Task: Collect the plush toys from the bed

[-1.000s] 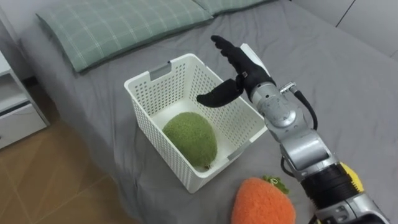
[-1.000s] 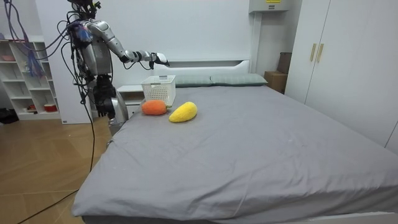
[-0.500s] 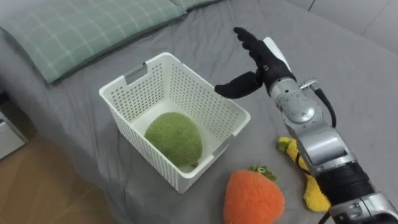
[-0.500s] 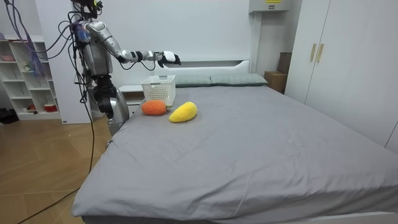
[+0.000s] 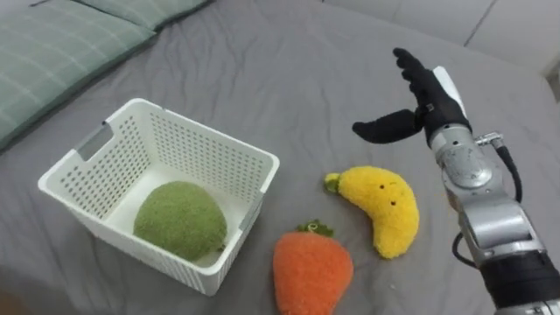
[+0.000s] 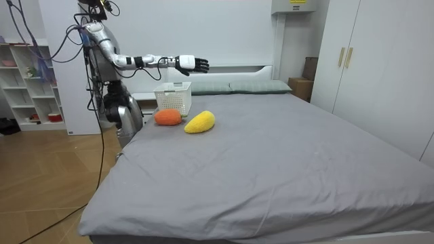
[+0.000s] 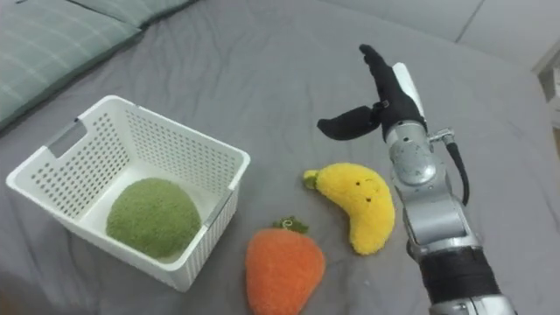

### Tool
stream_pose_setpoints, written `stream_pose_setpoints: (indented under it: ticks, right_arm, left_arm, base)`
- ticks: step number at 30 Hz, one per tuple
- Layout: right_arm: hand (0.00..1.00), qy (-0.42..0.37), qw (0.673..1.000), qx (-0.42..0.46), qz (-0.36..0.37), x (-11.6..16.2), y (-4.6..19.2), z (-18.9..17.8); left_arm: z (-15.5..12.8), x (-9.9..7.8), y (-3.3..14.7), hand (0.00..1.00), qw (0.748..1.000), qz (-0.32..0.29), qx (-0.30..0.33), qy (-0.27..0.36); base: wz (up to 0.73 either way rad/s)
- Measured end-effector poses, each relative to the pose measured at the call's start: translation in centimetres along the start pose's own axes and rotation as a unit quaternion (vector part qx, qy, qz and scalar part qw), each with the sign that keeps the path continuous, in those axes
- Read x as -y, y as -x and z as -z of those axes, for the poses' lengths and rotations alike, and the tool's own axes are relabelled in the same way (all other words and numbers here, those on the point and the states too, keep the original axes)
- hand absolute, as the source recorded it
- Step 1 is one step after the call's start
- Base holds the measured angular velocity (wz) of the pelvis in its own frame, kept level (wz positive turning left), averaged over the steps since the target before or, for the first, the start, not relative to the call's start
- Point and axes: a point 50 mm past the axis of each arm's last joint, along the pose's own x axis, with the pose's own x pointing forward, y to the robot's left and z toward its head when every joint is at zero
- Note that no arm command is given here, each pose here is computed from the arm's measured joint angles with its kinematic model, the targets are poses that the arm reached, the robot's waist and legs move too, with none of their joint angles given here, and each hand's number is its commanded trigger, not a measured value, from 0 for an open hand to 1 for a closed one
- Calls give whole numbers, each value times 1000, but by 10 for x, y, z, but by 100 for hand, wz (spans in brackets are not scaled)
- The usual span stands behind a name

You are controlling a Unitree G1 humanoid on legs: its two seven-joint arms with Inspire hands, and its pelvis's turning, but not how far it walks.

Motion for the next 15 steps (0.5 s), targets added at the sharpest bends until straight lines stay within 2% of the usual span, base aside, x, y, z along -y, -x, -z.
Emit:
stream_pose_setpoints:
  ticks: [9,15]
  right_arm:
    - [0,15,999,-52,5,6,14,34]
    - [0,25,993,-114,24,5,15,64]
  left_arm:
    - [0,-4,-1,0,1000,9,1,-4]
    - [-18,-7,-3,0,999,6,29,-19]
  base:
    - [-14]
    - [-2]
